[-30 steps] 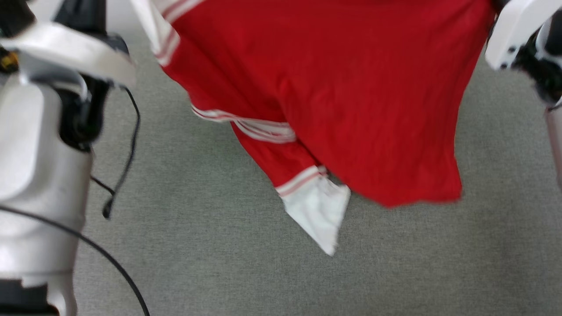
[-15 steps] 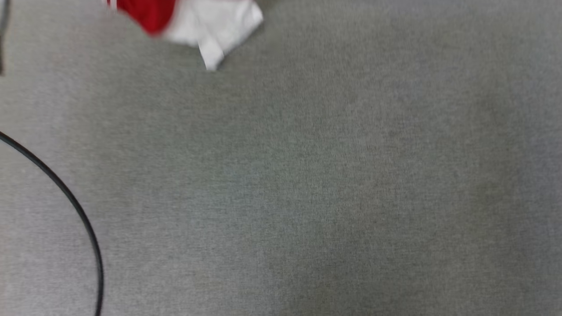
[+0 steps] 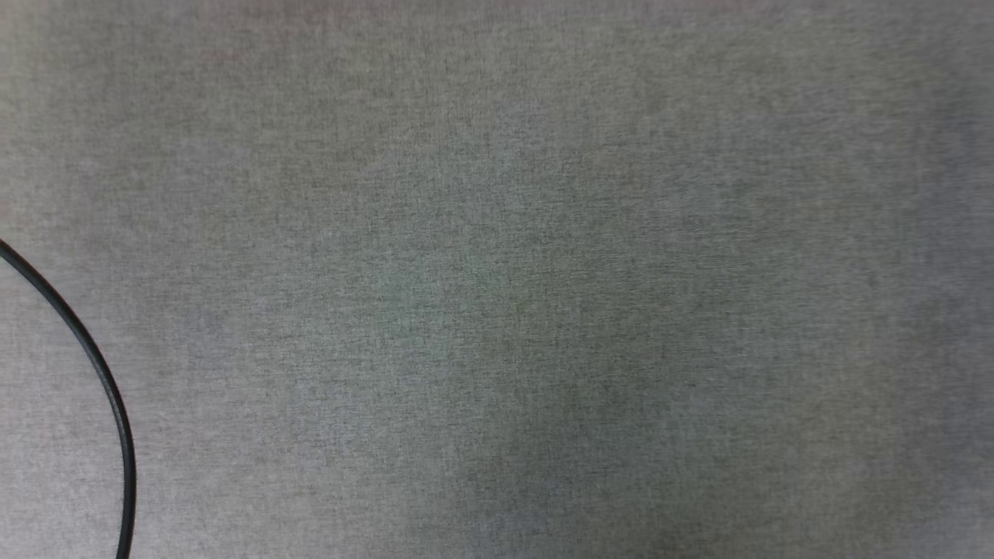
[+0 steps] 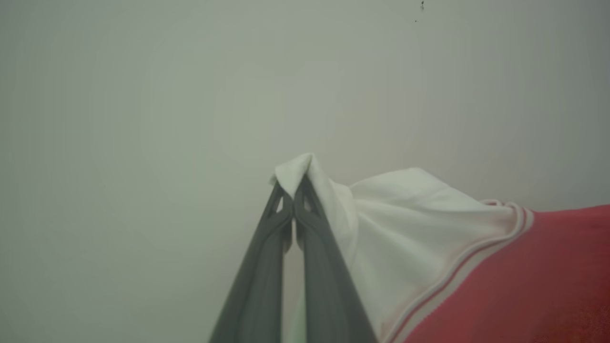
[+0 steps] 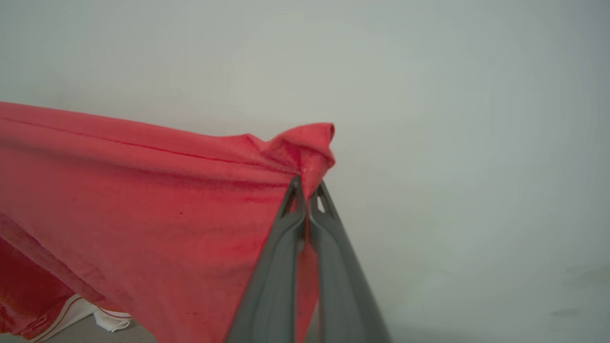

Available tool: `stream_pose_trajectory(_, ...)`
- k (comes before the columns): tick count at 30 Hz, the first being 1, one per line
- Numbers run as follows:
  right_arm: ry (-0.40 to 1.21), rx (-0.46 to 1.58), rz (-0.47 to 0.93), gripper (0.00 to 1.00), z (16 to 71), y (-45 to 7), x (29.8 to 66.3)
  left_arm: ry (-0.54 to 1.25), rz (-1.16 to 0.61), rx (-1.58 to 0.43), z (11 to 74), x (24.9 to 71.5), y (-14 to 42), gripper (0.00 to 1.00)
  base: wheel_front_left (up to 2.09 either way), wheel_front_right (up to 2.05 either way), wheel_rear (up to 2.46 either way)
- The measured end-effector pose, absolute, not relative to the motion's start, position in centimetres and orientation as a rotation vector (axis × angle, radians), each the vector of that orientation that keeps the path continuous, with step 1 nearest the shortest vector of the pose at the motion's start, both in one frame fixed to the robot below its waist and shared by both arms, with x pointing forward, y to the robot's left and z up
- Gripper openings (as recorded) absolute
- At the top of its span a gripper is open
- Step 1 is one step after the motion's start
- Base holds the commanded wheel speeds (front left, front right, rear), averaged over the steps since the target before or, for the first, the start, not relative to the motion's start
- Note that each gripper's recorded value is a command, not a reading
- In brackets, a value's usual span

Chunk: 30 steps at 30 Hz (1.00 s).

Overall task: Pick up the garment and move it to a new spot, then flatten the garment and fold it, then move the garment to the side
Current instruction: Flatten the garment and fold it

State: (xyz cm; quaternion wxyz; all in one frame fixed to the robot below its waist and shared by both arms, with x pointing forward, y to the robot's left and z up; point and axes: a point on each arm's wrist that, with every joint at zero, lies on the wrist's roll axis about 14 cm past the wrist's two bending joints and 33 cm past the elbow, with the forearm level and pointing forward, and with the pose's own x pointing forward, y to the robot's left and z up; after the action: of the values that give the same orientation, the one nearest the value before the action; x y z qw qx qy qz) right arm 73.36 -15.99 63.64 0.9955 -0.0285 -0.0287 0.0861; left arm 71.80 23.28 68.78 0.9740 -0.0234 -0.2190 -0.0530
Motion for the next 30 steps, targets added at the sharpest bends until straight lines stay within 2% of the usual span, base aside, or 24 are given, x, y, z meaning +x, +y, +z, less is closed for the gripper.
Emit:
stream_pose_trajectory(6, 0.04, -0.053, 0.195, 0.0, 58.5, -15.0, 73.7, -0.317, -0.096, -0.096, 62.6, 71.9, 23.7, 0.0, 0.0, 0.0, 0.0)
stream_pose_trajectory(12, 0.17, -0.055, 0.225, 0.0, 52.9, -14.4, 70.7, -0.182, -0.082, -0.156, 57.1, 68.7, 24.1, 0.0, 0.0, 0.0, 0.0)
stream_pose_trajectory(21, 0.318, -0.016, 0.244, 0.0, 47.3, -15.1, 62.2, -0.018, -0.045, -0.229, 50.8, 58.9, 25.1, 0.0, 0.0, 0.0, 0.0)
stream_pose_trajectory(30, 0.39, 0.032, 0.233, 0.0, 44.9, -17.0, 52.7, 0.078, 0.01, -0.282, 47.1, 47.3, 25.4, 0.0, 0.0, 0.0, 0.0)
